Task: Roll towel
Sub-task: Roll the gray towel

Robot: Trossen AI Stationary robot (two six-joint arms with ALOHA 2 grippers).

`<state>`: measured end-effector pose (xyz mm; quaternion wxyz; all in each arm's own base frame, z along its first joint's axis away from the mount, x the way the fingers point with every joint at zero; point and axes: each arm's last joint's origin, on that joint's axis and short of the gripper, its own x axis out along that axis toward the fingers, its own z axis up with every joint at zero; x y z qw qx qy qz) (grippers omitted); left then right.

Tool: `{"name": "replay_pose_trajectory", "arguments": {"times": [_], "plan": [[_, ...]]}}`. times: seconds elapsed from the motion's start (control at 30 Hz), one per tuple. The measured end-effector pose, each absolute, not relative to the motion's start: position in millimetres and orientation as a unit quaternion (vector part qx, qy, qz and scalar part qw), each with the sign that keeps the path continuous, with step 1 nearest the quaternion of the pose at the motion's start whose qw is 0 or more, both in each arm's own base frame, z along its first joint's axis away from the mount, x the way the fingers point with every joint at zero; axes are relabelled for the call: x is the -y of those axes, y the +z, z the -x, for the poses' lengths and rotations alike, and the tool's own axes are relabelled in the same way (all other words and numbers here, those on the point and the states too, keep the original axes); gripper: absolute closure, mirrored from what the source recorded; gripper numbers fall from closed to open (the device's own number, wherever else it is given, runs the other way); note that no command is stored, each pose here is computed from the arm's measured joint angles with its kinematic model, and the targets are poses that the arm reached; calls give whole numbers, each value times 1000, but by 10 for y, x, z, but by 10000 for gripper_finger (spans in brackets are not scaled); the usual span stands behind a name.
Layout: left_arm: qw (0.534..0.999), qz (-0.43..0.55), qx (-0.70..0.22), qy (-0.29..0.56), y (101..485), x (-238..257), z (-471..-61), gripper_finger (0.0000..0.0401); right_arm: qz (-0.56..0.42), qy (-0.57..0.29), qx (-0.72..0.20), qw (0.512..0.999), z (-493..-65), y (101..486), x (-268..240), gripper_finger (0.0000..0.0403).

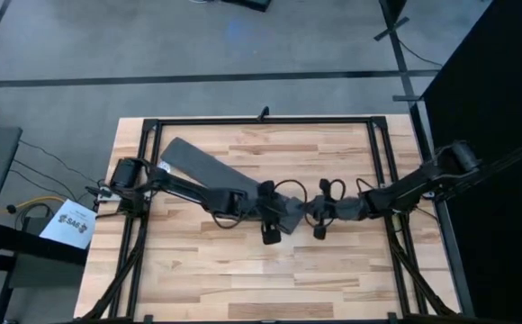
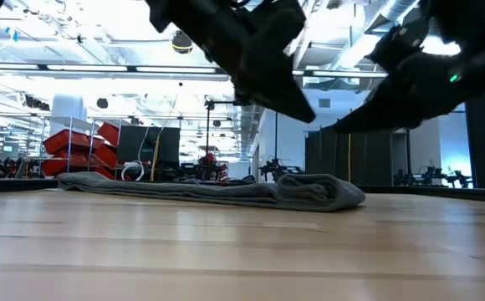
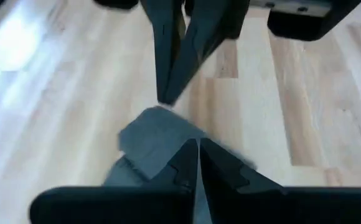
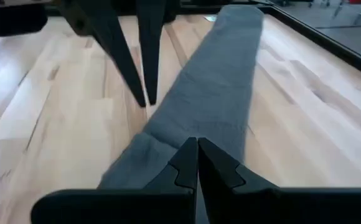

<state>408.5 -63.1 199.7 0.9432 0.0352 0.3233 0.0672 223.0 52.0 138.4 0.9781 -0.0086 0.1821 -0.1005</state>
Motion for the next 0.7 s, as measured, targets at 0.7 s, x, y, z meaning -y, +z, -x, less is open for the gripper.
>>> {"name": "replay_pose_trajectory", "arguments": {"times": [0.7], "plan": [[921, -7, -351, 166, 976, 270, -3551, 395, 45, 169, -190, 966, -2979, 822, -53, 403]]}}
